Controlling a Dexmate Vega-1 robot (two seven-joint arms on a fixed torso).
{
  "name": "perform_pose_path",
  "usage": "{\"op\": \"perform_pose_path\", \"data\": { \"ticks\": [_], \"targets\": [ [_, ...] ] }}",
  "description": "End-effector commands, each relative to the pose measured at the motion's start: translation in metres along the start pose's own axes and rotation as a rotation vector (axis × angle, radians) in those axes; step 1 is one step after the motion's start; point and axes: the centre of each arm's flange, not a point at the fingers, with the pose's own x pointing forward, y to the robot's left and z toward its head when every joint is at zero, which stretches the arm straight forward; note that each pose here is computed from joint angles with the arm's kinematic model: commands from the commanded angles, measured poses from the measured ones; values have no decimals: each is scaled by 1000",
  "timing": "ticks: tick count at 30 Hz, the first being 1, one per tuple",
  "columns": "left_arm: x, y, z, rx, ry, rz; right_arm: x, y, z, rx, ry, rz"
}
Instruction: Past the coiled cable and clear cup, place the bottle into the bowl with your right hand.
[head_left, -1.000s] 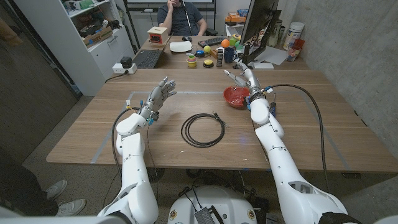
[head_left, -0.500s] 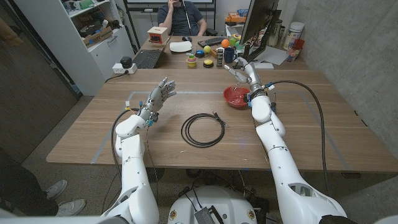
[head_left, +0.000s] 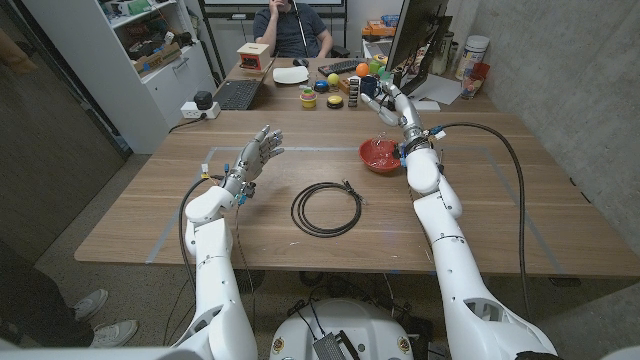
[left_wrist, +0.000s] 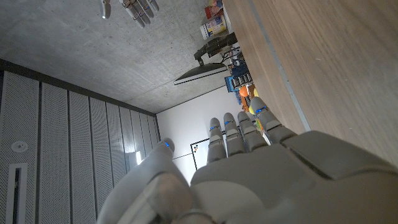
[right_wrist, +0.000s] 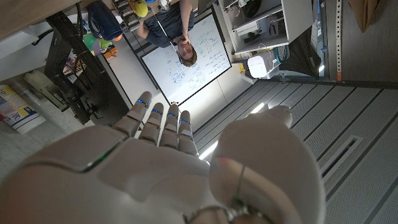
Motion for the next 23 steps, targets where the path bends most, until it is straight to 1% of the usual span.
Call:
{"op": "perform_pose_path", "data": {
  "ticks": [1,3,10,13,21,22,23],
  "targets": [
    [-6,-3,2,0,-7,-4,-1,-10,16,-8,-34,-12],
    [-6,-3,2,1,-7,-5,-1,-11,18,-12,-39,-22],
    [-9,-4,4,0,-15,-9,-2,-14,25,-14,-54,-21],
    [-10,-5,5,-2,-19,-12,-3,-15,29,-24,-54,-26],
    [-15,-5,5,-2,-22,-8,-6,-15,35,-19,-71,-38],
    [-16,-4,6,1,-24,-10,-7,-16,37,-24,-68,-37],
    [-17,-4,6,0,-26,-7,-6,-16,37,-29,-77,-26]
  ]
}}
